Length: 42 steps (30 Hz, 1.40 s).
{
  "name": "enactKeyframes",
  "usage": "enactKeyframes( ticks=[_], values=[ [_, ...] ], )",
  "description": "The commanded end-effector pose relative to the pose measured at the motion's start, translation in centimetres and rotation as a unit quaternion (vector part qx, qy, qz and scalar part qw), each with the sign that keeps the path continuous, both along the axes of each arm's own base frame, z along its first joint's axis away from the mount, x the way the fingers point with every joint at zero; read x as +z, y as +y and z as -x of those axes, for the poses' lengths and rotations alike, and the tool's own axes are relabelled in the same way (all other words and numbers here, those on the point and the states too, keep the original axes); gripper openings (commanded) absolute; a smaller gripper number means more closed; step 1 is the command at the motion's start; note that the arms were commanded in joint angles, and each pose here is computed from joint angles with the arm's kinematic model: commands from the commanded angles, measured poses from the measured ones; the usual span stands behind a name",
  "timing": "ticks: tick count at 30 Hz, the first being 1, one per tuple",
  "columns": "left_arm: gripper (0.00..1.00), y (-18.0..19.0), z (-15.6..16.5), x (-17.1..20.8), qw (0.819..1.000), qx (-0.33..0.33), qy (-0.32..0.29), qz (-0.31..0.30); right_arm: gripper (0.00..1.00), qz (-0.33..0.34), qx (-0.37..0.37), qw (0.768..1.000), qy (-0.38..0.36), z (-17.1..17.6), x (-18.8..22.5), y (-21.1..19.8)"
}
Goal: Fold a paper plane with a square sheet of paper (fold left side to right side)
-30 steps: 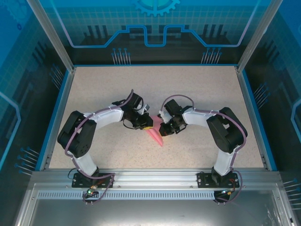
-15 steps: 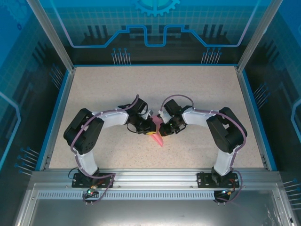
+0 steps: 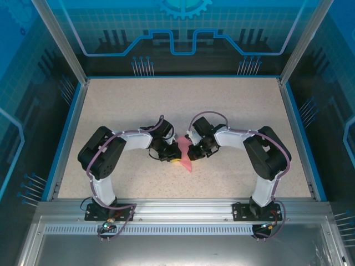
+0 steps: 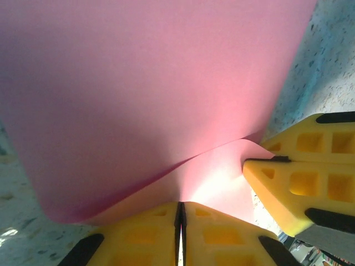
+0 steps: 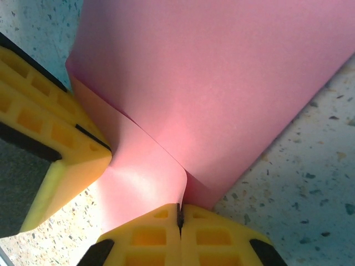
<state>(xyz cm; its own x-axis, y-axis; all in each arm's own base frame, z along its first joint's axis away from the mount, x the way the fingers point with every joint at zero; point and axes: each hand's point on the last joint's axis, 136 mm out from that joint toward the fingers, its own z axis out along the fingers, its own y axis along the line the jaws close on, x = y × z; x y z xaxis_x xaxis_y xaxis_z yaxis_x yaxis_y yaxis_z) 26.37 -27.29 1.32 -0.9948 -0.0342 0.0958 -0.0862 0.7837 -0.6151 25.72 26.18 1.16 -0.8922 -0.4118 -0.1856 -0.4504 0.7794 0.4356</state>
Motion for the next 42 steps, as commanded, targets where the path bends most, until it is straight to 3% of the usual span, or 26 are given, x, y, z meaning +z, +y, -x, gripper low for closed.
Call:
enactKeyframes(
  ticks=[1, 6, 11, 16, 24, 42],
  values=[
    [0.12, 1.1, 1.1, -2.2, 0.999, 0.002, 0.02, -0.037, 0.0, 0.045, 0.008, 0.999, 0.027, 1.4, -2.0, -1.2],
    [0.11, 1.8, 1.4, -3.3, 0.998, 0.007, 0.029, -0.056, 0.03, 0.017, 0.003, 1.0, 0.005, -0.1, 0.6, -0.2],
    [0.1, 2.4, 1.9, -3.9, 0.997, 0.01, 0.035, -0.068, 0.2, -0.023, -0.023, 0.999, -0.022, -1.9, 4.7, -0.3],
    [0.1, 2.5, 2.0, -3.8, 0.997, 0.012, 0.035, -0.067, 0.31, -0.034, -0.019, 0.999, -0.02, -0.5, 6.7, -0.9],
    [0.1, 2.4, 1.8, -3.6, 0.997, 0.009, 0.033, -0.067, 0.2, -0.127, 0.012, 0.987, 0.097, 5.4, 6.9, 2.4],
    [0.1, 2.5, 1.9, -3.6, 0.997, 0.009, 0.031, -0.071, 0.16, -0.052, -0.009, 0.985, 0.161, 6.5, 0.7, 2.3]
  ],
)
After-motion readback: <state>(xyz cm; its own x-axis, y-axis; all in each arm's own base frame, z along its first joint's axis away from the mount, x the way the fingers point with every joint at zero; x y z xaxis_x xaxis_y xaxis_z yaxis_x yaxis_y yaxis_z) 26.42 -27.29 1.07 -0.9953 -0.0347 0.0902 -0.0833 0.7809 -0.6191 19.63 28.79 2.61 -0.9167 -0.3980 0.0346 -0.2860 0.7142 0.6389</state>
